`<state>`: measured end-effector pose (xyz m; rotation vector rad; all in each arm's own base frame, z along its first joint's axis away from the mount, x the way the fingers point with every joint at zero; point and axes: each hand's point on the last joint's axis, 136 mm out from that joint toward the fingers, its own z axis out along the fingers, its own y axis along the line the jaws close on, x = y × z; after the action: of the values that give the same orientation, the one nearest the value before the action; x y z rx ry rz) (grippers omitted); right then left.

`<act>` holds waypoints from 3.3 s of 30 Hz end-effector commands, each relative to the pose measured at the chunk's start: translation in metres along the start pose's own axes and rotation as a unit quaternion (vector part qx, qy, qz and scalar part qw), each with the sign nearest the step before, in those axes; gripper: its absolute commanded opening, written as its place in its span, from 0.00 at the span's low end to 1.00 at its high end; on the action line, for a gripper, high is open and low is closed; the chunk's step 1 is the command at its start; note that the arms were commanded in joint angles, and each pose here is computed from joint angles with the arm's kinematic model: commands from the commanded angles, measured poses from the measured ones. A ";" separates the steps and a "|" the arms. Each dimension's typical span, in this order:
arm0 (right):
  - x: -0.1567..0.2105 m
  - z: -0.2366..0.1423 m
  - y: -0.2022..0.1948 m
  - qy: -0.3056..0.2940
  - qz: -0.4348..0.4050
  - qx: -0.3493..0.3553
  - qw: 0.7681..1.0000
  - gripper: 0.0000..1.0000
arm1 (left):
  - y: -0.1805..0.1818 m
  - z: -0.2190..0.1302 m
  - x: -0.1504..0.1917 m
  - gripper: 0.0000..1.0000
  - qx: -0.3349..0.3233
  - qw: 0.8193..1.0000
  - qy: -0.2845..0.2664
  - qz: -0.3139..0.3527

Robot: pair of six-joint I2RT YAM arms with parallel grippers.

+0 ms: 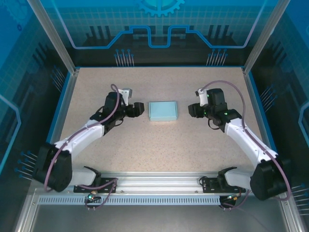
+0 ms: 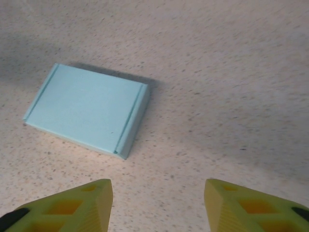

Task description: Fold the paper box

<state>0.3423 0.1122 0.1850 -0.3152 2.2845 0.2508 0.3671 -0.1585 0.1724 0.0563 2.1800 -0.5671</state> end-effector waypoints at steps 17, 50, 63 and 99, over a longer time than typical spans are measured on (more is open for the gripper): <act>0.015 -0.032 -0.072 -0.032 0.031 0.174 0.984 1.00 | 0.072 -0.063 0.002 0.99 -0.158 0.979 -0.130 0.014; 0.055 0.032 -0.147 -0.068 0.045 0.290 0.954 1.00 | 0.182 -0.037 -0.001 0.99 -0.255 0.954 -0.157 0.019; 0.040 0.045 -0.124 -0.138 0.017 0.199 0.970 1.00 | 0.179 -0.002 0.014 0.99 -0.201 0.964 -0.162 0.068; 0.045 0.075 -0.103 -0.160 -0.004 0.120 0.980 1.00 | 0.178 -0.002 0.015 0.99 -0.200 0.963 -0.165 0.072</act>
<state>0.3908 0.0293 0.0890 -0.1405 1.9787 -0.0041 0.3961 -0.0002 0.0906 -0.1172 1.9302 -0.0389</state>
